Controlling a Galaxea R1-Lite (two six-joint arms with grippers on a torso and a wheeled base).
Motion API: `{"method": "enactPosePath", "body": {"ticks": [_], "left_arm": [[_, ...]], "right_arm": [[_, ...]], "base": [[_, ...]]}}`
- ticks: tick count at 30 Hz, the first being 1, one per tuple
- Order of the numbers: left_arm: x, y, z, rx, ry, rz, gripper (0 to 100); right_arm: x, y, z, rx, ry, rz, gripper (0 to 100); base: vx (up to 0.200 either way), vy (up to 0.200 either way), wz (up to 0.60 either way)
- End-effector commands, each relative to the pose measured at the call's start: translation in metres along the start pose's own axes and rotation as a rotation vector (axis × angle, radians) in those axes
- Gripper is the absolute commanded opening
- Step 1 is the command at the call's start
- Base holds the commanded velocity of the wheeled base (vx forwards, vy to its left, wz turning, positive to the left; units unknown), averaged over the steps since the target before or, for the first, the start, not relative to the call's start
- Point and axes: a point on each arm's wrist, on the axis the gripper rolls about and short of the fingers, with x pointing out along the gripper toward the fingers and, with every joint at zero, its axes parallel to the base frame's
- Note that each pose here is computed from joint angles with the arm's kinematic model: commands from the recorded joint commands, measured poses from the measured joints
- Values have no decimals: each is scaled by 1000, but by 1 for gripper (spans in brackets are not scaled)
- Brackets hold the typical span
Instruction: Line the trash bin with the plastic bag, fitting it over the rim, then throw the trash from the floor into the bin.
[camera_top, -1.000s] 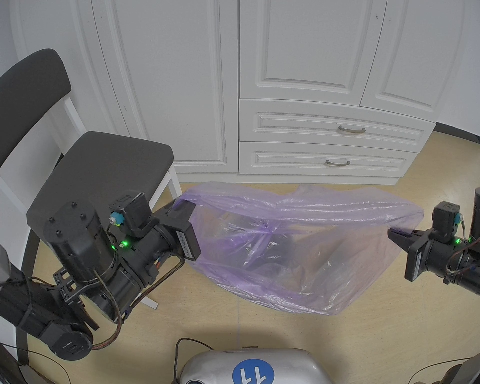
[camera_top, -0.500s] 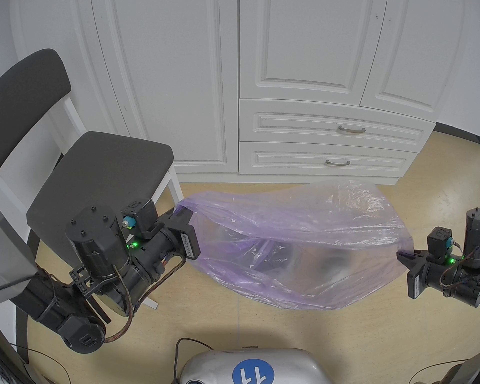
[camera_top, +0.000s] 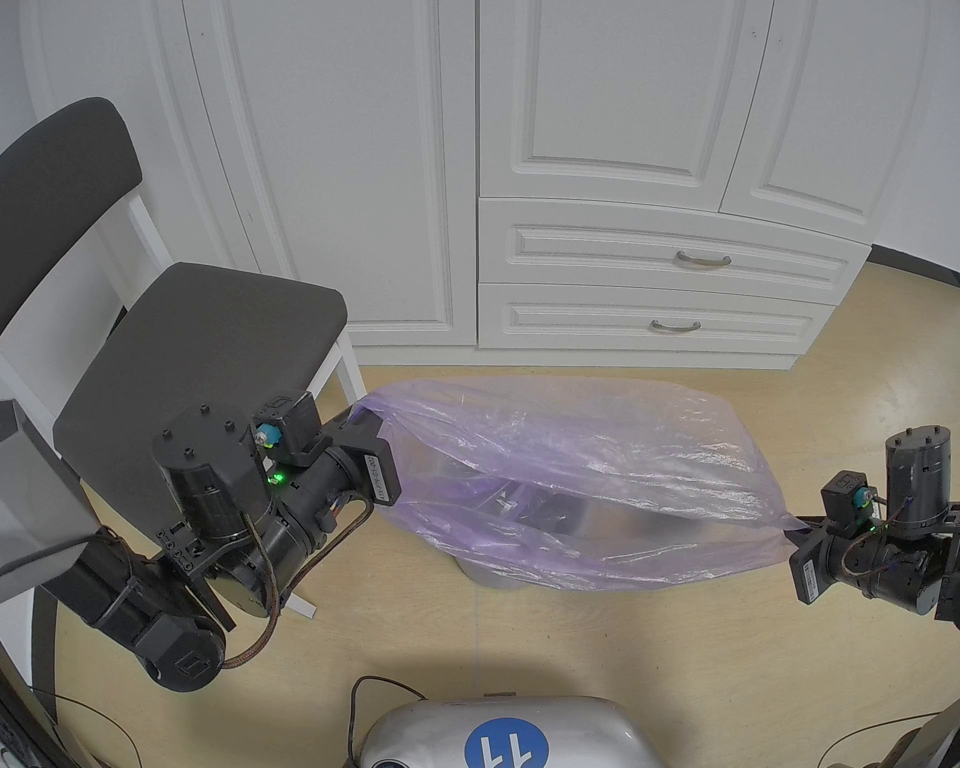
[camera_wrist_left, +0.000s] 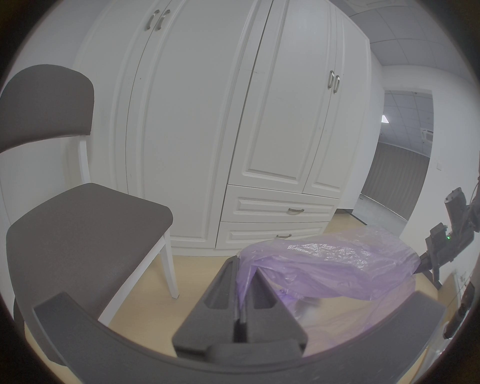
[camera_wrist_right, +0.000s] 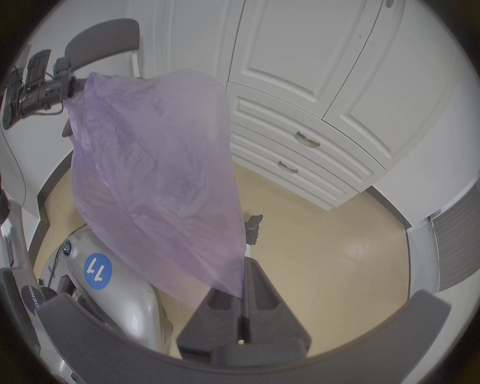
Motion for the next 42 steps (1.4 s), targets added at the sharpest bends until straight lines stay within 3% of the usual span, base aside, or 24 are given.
{"method": "enactPosePath", "body": {"ticks": [1, 7, 10, 16, 25, 35, 42], "left_arm": [[6, 3, -7, 3, 15, 15, 0], [11, -1, 2, -24, -70, -3, 0], [14, -7, -1, -36, -116, -21, 0], [19, -7, -11, -32, -91, -20, 0], [20, 1, -4, -39, -114, 1, 0], [31, 9, -16, -65, -90, 27, 0], [70, 9, -35, -98, -112, 40, 0]], "right_arm": [[16, 8, -8, -37, 75, 20, 0], [21, 14, -16, -108, 115, 45, 0], [21, 14, -13, -93, 68, 44, 0], [27, 19, -21, -91, 19, 47, 0], [30, 30, -18, -96, -84, 22, 0], [41, 29, -9, -89, -91, -8, 0], [89, 14, 9, -183, -65, -78, 0]], "base": [[0, 0, 0], [0, 0, 0], [0, 0, 0], [0, 0, 0], [0, 0, 0], [0, 0, 0], [0, 0, 0]]}}
